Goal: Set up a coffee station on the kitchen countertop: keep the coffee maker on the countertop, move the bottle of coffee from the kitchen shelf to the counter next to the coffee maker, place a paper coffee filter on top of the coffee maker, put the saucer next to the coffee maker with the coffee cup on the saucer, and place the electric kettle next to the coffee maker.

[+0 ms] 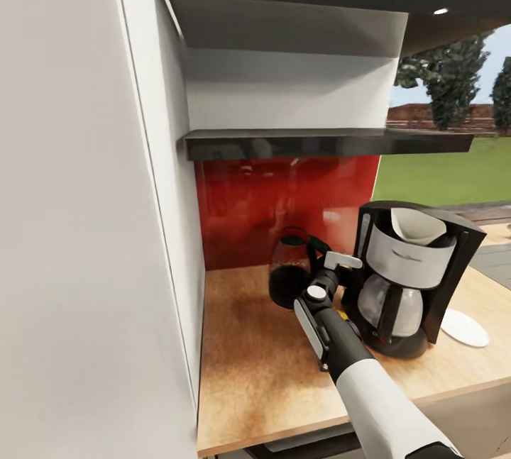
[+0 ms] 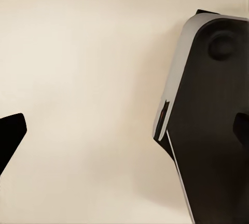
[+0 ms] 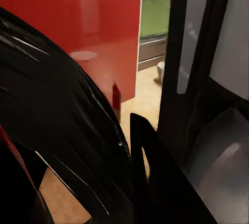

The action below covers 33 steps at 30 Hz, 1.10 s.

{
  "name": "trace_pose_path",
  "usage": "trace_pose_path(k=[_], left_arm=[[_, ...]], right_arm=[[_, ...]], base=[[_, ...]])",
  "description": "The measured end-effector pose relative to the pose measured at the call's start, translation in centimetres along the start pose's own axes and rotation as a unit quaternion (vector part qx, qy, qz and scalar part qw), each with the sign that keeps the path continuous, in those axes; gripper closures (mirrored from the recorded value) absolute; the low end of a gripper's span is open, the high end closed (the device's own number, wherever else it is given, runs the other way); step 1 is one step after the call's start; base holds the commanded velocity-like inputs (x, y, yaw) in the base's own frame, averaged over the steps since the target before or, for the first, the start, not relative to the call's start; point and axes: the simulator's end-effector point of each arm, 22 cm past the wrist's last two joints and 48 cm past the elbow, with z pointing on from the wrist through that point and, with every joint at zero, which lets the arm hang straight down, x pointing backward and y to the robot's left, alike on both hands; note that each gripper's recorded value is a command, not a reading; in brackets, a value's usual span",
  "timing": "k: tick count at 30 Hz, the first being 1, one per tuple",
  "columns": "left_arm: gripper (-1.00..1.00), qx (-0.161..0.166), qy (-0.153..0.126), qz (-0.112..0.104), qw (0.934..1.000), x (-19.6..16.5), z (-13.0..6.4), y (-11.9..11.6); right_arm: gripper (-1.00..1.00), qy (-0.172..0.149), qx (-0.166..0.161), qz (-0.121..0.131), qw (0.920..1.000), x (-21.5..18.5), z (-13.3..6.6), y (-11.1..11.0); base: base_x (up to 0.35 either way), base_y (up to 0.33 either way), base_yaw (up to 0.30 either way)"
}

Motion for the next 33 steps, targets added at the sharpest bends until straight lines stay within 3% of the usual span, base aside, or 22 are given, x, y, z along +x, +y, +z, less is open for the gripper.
trace_pose_path(k=[5, 18, 22, 26, 33], left_arm=[[-1.00, -0.001, 0.000, 0.000, 1.0000, 0.0, 0.0, 0.1], [-1.00, 0.000, 0.001, 0.000, 1.0000, -0.1, 0.3, -0.1], [-1.00, 0.001, 0.002, 0.000, 1.0000, -0.2, 0.5, -0.3], [-1.00, 0.000, 0.001, 0.000, 1.0000, -0.4, 0.8, -0.3], [-1.00, 0.000, 0.001, 0.000, 1.0000, -0.5, 1.3, -0.5]], right_arm=[[1.00, -0.001, 0.000, -0.002, 1.0000, -0.1, 0.0, 0.0], [1.00, -0.005, 0.001, -0.007, 1.0000, 0.1, 0.2, 0.1], [1.00, -0.009, 0.001, -0.002, 1.0000, 0.2, 0.3, 0.1], [1.00, 0.023, -0.002, 0.029, 0.9993, 1.9, 0.5, 0.4], [1.00, 0.031, -0.003, 0.037, 0.9988, 2.8, 0.7, 0.5]], base=[[0.256, 0.073, 0.000], [0.012, 0.003, 0.000], [0.000, 0.000, 0.000], [0.000, 0.000, 0.000], [0.000, 0.000, -0.021]])
